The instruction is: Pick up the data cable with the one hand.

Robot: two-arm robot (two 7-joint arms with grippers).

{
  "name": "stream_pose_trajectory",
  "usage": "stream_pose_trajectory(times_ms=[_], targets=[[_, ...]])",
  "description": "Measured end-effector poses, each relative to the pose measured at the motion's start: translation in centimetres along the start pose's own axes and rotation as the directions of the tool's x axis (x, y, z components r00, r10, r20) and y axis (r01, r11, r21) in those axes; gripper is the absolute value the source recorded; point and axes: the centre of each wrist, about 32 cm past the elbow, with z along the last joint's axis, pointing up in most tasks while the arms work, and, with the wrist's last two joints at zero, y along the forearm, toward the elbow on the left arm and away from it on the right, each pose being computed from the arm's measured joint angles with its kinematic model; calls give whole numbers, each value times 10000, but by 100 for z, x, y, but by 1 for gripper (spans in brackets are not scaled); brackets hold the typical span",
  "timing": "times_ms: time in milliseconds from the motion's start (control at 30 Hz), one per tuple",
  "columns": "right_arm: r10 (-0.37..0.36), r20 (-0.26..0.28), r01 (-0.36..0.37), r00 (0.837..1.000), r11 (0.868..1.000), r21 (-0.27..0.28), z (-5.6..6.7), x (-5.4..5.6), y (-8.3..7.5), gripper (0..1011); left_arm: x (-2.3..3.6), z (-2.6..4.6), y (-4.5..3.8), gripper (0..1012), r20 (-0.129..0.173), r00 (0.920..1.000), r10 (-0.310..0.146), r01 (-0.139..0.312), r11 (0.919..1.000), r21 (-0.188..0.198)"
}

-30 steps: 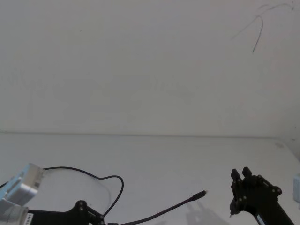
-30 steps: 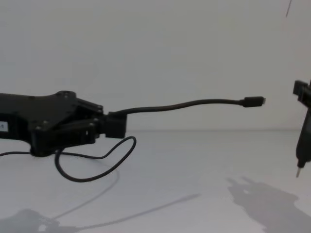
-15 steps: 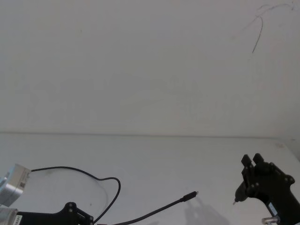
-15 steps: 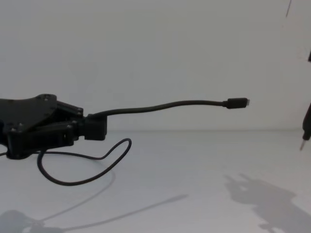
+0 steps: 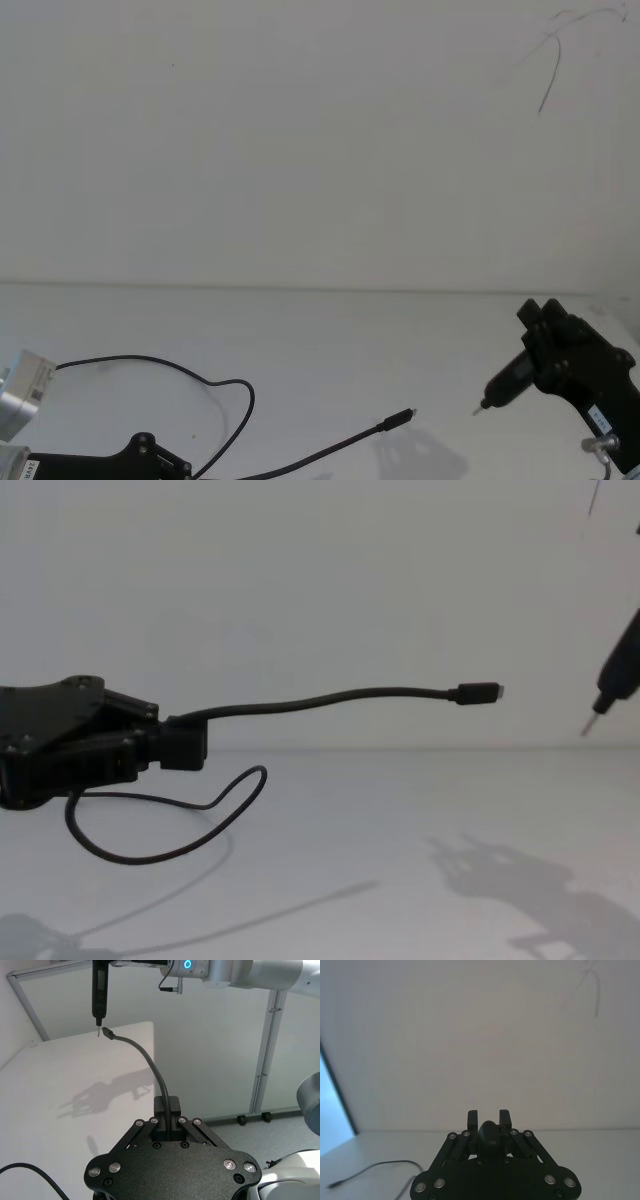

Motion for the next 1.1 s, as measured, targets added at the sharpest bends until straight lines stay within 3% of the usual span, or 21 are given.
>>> stream_pose_trajectory(times_ms=[467, 733, 1100], targets=[[1436, -1340, -1448, 9805, 9895, 2, 145, -53, 121, 251, -3, -5, 16, 42, -17, 10000, 6, -6, 10000, -17], [1959, -1744, -1982, 9650, 9802, 45, 189, -74, 163, 251, -4, -7, 20, 42, -24, 10000, 5, -5, 10000, -17], [2161, -1854, -2191, 9586, 9757, 43, 225, -48, 167, 251, -3, -7, 22, 42, -26, 10000, 3, -4, 10000, -22]])
